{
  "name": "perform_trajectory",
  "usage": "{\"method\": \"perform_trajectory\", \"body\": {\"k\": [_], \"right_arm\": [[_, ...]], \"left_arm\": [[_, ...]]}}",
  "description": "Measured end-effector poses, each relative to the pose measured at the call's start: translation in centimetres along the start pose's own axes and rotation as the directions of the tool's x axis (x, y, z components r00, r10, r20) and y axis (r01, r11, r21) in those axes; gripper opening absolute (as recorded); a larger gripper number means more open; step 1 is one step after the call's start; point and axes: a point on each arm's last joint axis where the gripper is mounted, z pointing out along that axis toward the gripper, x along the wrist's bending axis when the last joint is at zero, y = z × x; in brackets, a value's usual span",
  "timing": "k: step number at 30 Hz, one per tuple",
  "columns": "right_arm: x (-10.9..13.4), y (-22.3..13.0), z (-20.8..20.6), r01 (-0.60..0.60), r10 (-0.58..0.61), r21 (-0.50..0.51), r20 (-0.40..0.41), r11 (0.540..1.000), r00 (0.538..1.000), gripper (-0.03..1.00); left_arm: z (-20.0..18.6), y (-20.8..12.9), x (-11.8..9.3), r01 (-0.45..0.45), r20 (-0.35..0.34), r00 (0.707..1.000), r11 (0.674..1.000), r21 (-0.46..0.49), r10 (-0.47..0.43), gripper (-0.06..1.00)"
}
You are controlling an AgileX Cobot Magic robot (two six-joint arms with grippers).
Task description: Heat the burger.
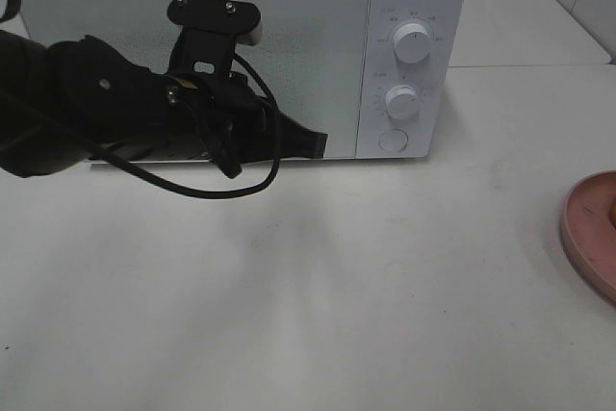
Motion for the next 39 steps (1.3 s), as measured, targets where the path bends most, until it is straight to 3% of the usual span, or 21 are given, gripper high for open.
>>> {"method": "perform_trajectory", "body": {"k": [1, 2, 3, 4, 5, 8, 9, 10, 11, 12, 13, 15, 16, 19, 21, 22, 27, 32, 39], "right_arm": [[0.0, 0.0, 0.0, 0.0, 0.0, 0.0, 0.0, 1.0, 1.0, 0.76], [0.0, 0.0, 0.0, 0.0, 0.0, 0.0, 0.0, 1.0, 1.0, 0.76], [0.0, 0.0, 0.0, 0.0, 0.0, 0.0, 0.0, 1.0, 1.0, 0.76], [0.0, 0.0, 0.0, 0.0, 0.0, 0.0, 0.0, 1.0, 1.0, 0.76], [0.0, 0.0, 0.0, 0.0, 0.0, 0.0, 0.0, 1.0, 1.0, 0.76], [0.0, 0.0, 0.0, 0.0, 0.0, 0.0, 0.0, 1.0, 1.0, 0.76], [0.0, 0.0, 0.0, 0.0, 0.0, 0.0, 0.0, 1.0, 1.0, 0.76], [0.0, 0.0, 0.0, 0.0, 0.0, 0.0, 0.0, 1.0, 1.0, 0.76], [0.0, 0.0, 0.0, 0.0, 0.0, 0.0, 0.0, 1.0, 1.0, 0.76], [0.0, 0.0, 0.0, 0.0, 0.0, 0.0, 0.0, 1.0, 1.0, 0.76], [0.0, 0.0, 0.0, 0.0, 0.0, 0.0, 0.0, 1.0, 1.0, 0.76], [0.0, 0.0, 0.0, 0.0, 0.0, 0.0, 0.0, 1.0, 1.0, 0.76], [0.0, 0.0, 0.0, 0.0, 0.0, 0.0, 0.0, 1.0, 1.0, 0.76], [0.0, 0.0, 0.0, 0.0, 0.0, 0.0, 0.0, 1.0, 1.0, 0.76], [0.0, 0.0, 0.0, 0.0, 0.0, 0.0, 0.0, 1.0, 1.0, 0.76], [0.0, 0.0, 0.0, 0.0, 0.0, 0.0, 0.0, 1.0, 1.0, 0.76], [0.0, 0.0, 0.0, 0.0, 0.0, 0.0, 0.0, 1.0, 1.0, 0.76], [0.0, 0.0, 0.0, 0.0, 0.0, 0.0, 0.0, 1.0, 1.0, 0.76], [0.0, 0.0, 0.0, 0.0, 0.0, 0.0, 0.0, 1.0, 1.0, 0.76]], "left_arm": [[-0.2, 0.0, 0.1, 0.0, 0.02, 1.0, 1.0, 0.028, 0.0, 0.1], [-0.7, -0.4, 0.2, -0.009, 0.074, 0.997, 0.994, 0.107, 0.001, 0.2], [-0.7, -0.4, 0.2, -0.009, 0.074, 0.997, 0.994, 0.107, 0.001, 0.2], [-0.9, -0.5, 0.4, -0.013, 0.092, 0.996, 0.99, 0.138, 0.0, 0.28], [-1.3, -0.8, 1.0, -0.007, 0.129, 0.991, 0.977, 0.215, -0.022, 0.47], [-1.5, -1.0, 1.3, 0.0, 0.143, 0.989, 0.968, 0.252, -0.037, 0.56], [-2.3, -0.9, 2.2, 0.03, 0.15, 0.986, 0.954, 0.298, -0.078, 0.76], [-2.8, -0.7, 2.8, 0.045, 0.148, 0.984, 0.947, 0.319, -0.097, 0.85], [-2.8, -0.7, 2.8, 0.045, 0.148, 0.984, 0.947, 0.319, -0.097, 0.85], [-3.9, -0.5, 3.9, 0.063, 0.141, 0.983, 0.932, 0.357, -0.12, 0.94], [-5.2, -0.2, 5.2, 0.086, 0.117, 0.983, 0.917, 0.39, -0.142, 0.96], [-5.8, -0.2, 5.8, 0.09, 0.102, 0.984, 0.908, 0.409, -0.144, 0.98], [-7.3, 0.2, 7.4, 0.111, 0.055, 0.987, 0.9, 0.422, -0.148, 0.99], [-8.1, 0.3, 8.2, 0.126, 0.03, 0.988, 0.895, 0.427, -0.154, 0.99], [-10.9, 0.7, 10.6, 0.193, -0.065, 0.981, 0.881, 0.432, -0.182, 0.99], [-10.9, 0.7, 10.6, 0.193, -0.065, 0.981, 0.881, 0.432, -0.182, 0.99], [-15.1, 0.7, 13.6, 0.29, -0.203, 0.954, 0.855, 0.429, -0.221, 0.99], [-18.0, 0.0, 15.1, 0.35, -0.306, 0.925, 0.815, 0.461, -0.224, 0.99], [-21.1, -1.6, 15.2, 0.364, -0.375, 0.907, 0.806, 0.467, -0.192, 0.99]]}}
